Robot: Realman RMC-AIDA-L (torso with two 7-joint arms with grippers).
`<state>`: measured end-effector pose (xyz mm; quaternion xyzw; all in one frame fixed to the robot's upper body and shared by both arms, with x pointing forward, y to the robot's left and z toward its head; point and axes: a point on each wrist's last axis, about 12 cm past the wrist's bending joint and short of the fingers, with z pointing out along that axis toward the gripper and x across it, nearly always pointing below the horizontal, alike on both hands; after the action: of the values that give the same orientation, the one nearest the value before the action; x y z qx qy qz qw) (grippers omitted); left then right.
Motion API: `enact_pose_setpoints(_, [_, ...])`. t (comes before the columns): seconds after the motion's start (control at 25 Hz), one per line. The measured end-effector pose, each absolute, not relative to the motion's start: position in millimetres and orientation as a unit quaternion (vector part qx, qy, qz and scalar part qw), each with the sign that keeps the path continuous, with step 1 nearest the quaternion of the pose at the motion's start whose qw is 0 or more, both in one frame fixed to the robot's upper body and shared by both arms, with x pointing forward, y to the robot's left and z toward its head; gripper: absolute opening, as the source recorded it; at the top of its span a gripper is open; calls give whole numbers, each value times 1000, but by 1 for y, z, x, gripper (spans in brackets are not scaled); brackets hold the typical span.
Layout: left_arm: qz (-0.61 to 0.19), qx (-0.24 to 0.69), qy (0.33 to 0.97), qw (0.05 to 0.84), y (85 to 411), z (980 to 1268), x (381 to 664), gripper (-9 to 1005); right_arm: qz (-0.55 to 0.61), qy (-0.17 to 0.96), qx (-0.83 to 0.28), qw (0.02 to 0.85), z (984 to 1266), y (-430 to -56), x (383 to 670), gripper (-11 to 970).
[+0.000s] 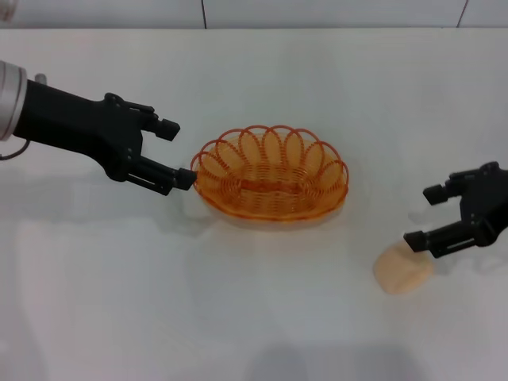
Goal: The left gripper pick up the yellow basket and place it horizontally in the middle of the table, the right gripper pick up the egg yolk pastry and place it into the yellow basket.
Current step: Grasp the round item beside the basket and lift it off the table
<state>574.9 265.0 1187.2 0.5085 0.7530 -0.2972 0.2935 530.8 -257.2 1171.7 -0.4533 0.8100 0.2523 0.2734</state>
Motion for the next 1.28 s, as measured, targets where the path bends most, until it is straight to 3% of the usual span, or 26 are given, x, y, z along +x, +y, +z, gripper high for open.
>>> enact_pose_setpoints(0.4, [-306, 505, 753, 291, 259, 1184, 574, 875, 245, 812, -476, 234, 1158, -237, 526, 854])
enact_pose_setpoints(1.0, [-314, 493, 758, 289, 258, 1180, 572, 875, 218, 828, -472, 209, 1144, -237, 526, 853])
enact_pose_setpoints(1.2, [-315, 492, 759, 289, 258, 1179, 571, 875, 216, 828, -473, 212, 1143, -236, 527, 821])
enact_pose_setpoints(1.28, [-315, 491, 759, 289, 258, 1179, 571, 875, 215, 827, -475, 212, 1142, -234, 527, 739])
